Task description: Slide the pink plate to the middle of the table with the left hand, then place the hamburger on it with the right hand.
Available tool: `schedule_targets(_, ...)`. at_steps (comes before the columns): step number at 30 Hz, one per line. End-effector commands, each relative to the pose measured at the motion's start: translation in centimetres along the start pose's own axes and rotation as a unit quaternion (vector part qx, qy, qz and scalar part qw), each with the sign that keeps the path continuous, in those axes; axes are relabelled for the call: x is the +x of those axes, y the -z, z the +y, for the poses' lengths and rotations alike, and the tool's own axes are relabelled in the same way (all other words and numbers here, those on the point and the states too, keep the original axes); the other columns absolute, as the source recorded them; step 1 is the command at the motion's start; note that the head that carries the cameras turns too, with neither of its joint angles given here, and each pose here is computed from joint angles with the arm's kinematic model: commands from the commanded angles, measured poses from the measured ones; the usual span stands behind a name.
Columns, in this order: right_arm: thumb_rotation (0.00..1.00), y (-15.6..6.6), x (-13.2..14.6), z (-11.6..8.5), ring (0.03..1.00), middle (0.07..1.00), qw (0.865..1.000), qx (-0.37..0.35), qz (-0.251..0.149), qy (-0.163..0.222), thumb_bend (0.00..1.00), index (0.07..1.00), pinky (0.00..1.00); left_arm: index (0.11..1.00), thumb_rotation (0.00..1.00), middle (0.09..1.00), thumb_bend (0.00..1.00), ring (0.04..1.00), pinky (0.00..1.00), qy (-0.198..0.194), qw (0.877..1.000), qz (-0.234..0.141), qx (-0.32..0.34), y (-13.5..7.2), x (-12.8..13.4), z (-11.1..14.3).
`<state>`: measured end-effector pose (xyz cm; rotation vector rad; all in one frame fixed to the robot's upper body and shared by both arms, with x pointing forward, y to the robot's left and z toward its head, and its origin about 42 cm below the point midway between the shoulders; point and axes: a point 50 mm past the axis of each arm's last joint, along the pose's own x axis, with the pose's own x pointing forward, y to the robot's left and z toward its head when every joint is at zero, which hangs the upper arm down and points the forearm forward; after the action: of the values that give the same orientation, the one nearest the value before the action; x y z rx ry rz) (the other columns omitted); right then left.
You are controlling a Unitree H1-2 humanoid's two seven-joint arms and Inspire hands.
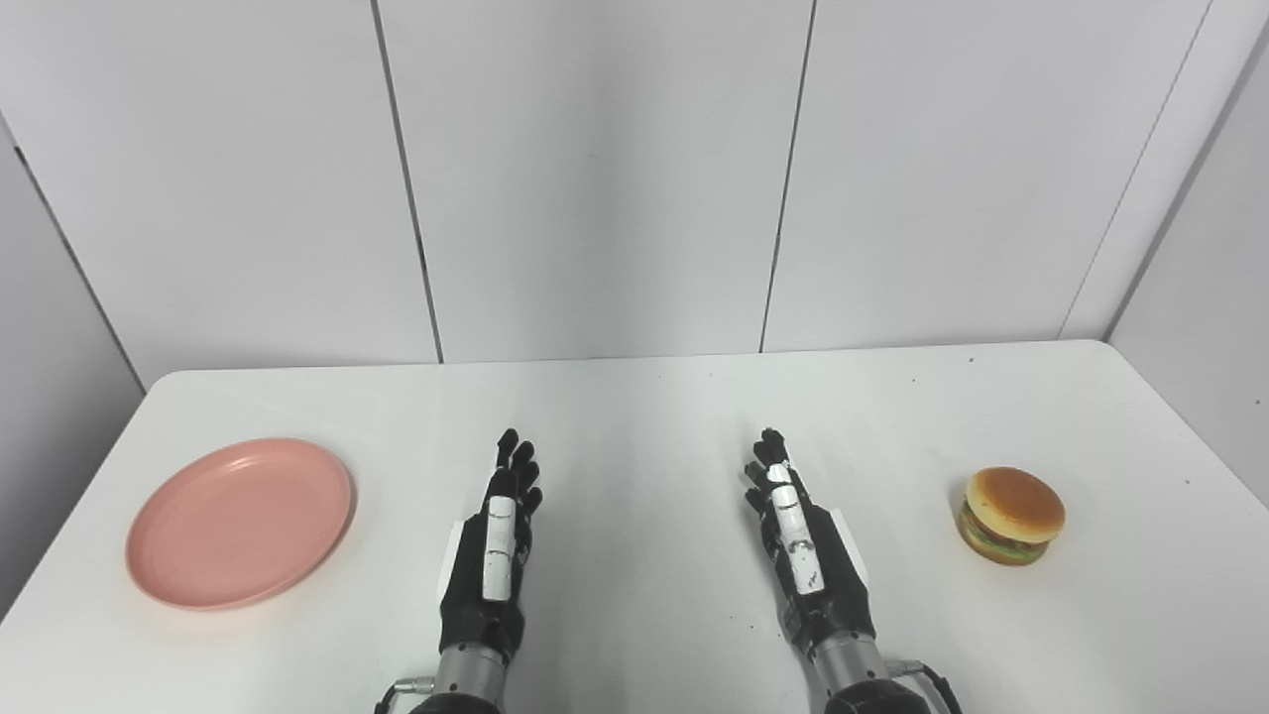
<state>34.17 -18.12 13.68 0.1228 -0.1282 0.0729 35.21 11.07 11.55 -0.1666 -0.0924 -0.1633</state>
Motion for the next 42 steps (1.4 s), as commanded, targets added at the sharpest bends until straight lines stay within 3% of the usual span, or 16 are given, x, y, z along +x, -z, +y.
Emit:
schedule_targets(1, 0.94, -1.8, 0.9, 0.5, 1.000, 1.000, 0.999, 0.001, -0.052, -0.011, 0.58, 1.000, 1.00, 1.000, 1.00, 1.000, 0.77, 1.000, 1.00, -0.014, 0.999, 0.038, 0.009, 2.7, -2.1, 1.4)
schedule_targets(12, 0.93, -2.0, 0.7, -0.3, 1.000, 1.000, 0.998, 0.009, -0.057, -0.011, 0.60, 1.000, 1.00, 1.000, 1.00, 1.000, 0.79, 1.000, 1.00, -0.012, 0.999, 0.046, 0.000, 2.5, -1.9, 0.0)
schedule_targets(36, 0.93, -1.9, 1.2, -0.9, 1.000, 1.000, 0.998, 0.013, -0.054, -0.009, 0.62, 1.000, 1.00, 1.000, 1.00, 1.000, 0.78, 1.000, 1.00, -0.019, 0.999, 0.043, -0.004, 2.5, -1.7, -0.6)
schedule_targets(42, 0.94, -1.4, 0.7, -1.7, 1.000, 1.000, 0.998, 0.024, -0.054, -0.010, 0.60, 1.000, 1.00, 1.000, 1.00, 1.000, 0.78, 1.000, 1.00, -0.025, 1.000, -0.008, 0.014, 0.3, -1.0, -0.5)
